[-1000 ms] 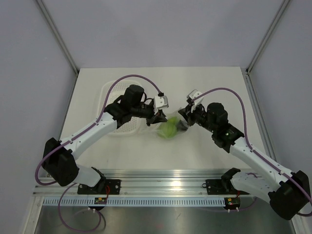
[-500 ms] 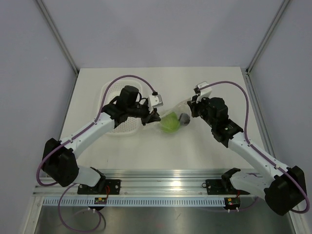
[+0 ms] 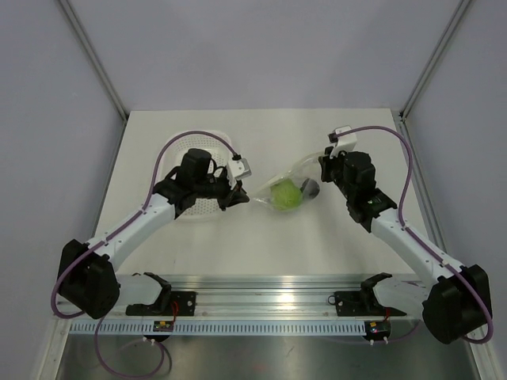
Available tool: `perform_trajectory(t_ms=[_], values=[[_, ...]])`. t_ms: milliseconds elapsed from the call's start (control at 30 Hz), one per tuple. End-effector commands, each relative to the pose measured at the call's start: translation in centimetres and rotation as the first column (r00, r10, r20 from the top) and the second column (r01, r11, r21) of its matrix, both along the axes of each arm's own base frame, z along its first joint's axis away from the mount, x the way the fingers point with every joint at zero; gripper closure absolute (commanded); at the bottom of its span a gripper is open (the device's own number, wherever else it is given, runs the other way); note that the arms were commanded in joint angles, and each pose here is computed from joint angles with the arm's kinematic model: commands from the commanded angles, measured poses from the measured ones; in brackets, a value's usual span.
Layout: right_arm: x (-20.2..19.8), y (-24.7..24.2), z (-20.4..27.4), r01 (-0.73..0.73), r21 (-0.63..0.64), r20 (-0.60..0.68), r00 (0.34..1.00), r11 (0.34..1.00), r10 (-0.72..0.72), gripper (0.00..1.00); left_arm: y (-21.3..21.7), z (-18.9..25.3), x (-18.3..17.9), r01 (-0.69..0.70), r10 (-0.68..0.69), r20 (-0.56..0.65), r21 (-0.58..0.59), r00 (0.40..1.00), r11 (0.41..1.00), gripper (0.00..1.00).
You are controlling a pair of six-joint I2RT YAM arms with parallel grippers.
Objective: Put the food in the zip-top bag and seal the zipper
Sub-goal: Zip the zipper food storage bag at the center of the board.
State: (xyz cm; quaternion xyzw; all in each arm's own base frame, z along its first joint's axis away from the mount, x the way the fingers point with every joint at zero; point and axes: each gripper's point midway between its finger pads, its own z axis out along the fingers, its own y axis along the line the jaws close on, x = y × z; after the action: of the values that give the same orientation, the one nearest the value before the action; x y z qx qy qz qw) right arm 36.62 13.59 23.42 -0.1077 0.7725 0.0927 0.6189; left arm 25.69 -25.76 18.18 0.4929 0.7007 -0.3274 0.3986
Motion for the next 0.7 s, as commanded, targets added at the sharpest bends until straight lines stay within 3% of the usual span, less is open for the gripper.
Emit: perform_trajectory(t_ms=[0, 367, 500, 667], values=[[2.2, -2.7, 5.4, 0.138, 0.052, 0.152, 0.978, 0.989, -0.145, 1.00, 1.1, 0.4, -0.4, -0.046, 0.046, -0.005, -0.009, 0.999, 0.999, 1.00], [3.0, -2.2, 6.3, 0.121, 0.047, 0.175, 0.976, 0.992, -0.127, 1.00, 0.7, 1.6, 0.3, -0.046, 0.046, 0.011, -0.029, 0.999, 0.999, 1.00], [4.0, -2.0, 7.8, 0.114, 0.030, 0.221, 0.968, 0.993, -0.118, 1.00, -0.2, 3.3, 2.1, -0.069, 0.071, 0.032, -0.056, 0.997, 0.996, 1.00], [7.3, -1.5, 10.0, 0.122, -0.007, 0.356, 0.928, 0.992, -0.112, 1.00, -2.0, 5.8, 7.0, -0.112, 0.118, 0.083, -0.070, 0.989, 0.991, 1.00]])
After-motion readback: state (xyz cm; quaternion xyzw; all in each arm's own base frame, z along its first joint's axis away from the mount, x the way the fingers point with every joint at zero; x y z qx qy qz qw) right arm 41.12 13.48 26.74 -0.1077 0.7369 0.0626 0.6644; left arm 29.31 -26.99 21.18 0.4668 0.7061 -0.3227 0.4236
